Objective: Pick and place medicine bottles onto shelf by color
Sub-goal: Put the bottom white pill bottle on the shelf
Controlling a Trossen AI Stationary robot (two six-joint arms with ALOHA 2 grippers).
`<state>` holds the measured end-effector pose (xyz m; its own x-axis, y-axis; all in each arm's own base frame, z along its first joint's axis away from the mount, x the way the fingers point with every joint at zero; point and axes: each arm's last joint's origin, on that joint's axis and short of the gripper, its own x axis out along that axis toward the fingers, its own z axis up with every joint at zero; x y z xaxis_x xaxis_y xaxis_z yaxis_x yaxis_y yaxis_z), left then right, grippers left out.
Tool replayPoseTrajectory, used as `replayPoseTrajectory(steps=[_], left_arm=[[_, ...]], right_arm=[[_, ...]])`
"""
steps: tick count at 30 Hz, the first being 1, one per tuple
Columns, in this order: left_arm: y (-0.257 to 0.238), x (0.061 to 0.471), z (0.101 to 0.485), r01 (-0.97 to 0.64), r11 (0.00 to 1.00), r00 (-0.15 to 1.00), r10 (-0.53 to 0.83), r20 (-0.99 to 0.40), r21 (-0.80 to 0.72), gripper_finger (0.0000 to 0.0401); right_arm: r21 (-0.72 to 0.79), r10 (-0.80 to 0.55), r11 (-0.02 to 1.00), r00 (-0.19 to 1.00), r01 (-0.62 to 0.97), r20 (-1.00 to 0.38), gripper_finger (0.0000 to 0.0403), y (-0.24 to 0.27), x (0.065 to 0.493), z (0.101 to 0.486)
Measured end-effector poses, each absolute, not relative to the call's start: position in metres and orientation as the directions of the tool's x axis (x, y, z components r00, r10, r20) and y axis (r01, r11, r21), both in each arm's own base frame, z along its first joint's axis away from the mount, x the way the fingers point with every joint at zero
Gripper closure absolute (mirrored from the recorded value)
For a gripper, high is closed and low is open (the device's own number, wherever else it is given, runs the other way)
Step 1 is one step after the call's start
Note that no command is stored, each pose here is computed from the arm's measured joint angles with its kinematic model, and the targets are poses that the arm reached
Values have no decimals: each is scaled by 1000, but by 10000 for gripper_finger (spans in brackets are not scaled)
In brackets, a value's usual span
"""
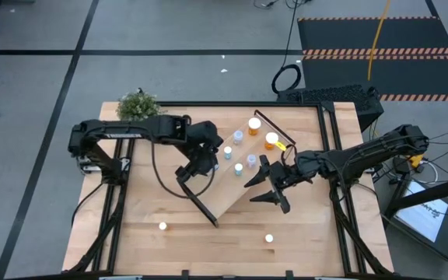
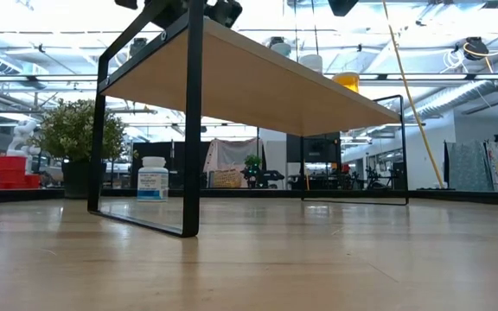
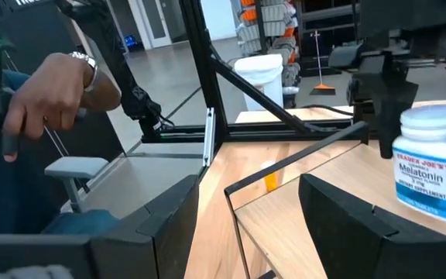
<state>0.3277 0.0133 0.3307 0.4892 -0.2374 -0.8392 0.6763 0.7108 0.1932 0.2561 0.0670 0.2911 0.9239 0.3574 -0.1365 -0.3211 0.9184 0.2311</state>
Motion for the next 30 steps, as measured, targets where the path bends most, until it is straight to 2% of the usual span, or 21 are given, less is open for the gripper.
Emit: replayPoseTrajectory(steps=[7, 20, 30], left_arm=[[21, 327, 333, 680, 716, 503, -302, -810, 156, 156], [43, 325, 333, 646, 752, 522, -309, -795, 131, 155], [42, 325, 325, 676, 724, 503, -316, -805, 138, 155]], right_arm=[[229, 358, 919, 923, -322, -140, 186, 67, 256, 291], [228, 358, 919, 923, -322, -139, 186, 67, 256, 291], [229, 358, 919, 923, -322, -139, 186, 67, 256, 291]])
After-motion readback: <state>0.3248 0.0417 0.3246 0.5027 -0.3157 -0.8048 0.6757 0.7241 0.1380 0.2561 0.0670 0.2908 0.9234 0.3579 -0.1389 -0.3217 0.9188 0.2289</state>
